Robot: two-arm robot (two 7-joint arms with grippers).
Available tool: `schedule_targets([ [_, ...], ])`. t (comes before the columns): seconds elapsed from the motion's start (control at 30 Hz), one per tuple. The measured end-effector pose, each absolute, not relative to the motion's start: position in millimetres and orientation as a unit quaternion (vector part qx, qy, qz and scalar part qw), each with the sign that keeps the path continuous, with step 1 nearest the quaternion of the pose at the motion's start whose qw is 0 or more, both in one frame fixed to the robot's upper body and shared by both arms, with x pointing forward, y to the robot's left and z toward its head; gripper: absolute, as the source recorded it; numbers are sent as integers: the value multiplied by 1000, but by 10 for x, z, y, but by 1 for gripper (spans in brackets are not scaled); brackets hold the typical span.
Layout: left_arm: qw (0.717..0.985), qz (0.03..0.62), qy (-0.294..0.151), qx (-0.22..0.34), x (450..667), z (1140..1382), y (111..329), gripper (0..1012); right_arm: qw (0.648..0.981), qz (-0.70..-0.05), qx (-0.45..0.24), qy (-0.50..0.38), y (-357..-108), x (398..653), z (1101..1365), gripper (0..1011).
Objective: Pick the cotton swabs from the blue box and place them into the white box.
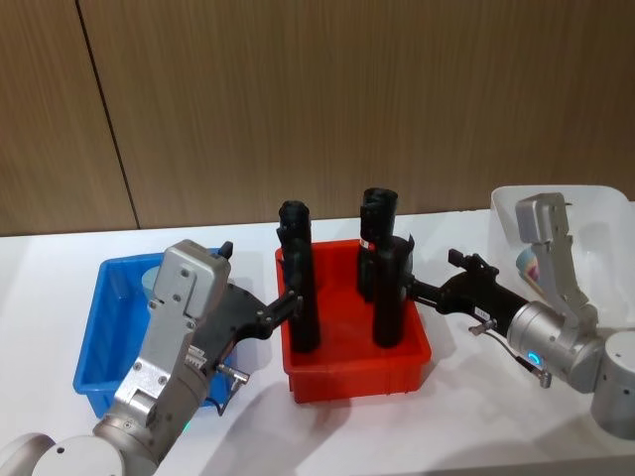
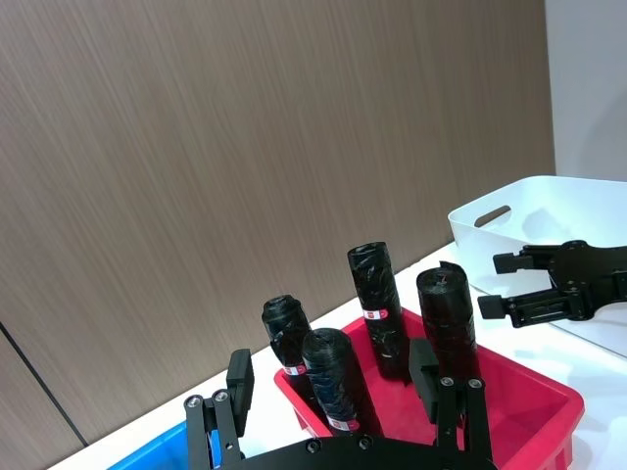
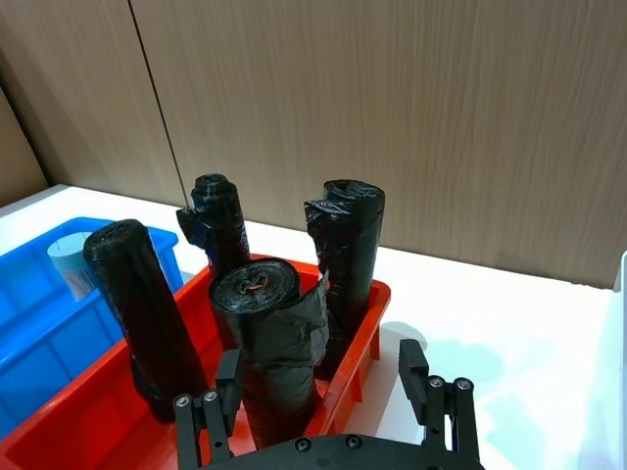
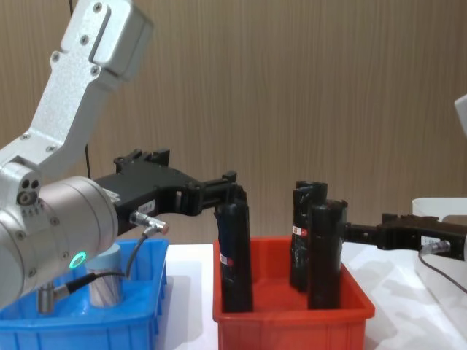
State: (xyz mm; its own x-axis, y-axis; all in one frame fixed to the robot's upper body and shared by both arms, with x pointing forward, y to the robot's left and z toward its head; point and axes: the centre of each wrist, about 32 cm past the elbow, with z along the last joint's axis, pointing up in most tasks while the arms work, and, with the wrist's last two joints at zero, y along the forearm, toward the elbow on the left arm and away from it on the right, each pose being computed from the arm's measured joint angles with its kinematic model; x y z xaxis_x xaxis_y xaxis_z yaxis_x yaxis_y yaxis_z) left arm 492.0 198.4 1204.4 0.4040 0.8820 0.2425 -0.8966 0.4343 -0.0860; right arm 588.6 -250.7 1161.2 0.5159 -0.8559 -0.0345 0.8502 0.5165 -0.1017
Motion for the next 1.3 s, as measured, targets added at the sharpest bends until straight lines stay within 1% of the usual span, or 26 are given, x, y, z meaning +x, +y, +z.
schedule_targets([
  [0.47, 837, 531, -127, 29, 4920, 12044, 1984, 1004, 878, -476, -20, 51, -2553, 5978, 11581, 1001],
  [0.87, 837, 531, -126, 29, 4920, 12044, 1984, 1004, 889, -456, -13, 48, -2528, 6056, 11558, 1002],
  [1.3, 837, 531, -126, 29, 4920, 12044, 1984, 1004, 892, -449, -14, 44, -2487, 6140, 11537, 1001],
])
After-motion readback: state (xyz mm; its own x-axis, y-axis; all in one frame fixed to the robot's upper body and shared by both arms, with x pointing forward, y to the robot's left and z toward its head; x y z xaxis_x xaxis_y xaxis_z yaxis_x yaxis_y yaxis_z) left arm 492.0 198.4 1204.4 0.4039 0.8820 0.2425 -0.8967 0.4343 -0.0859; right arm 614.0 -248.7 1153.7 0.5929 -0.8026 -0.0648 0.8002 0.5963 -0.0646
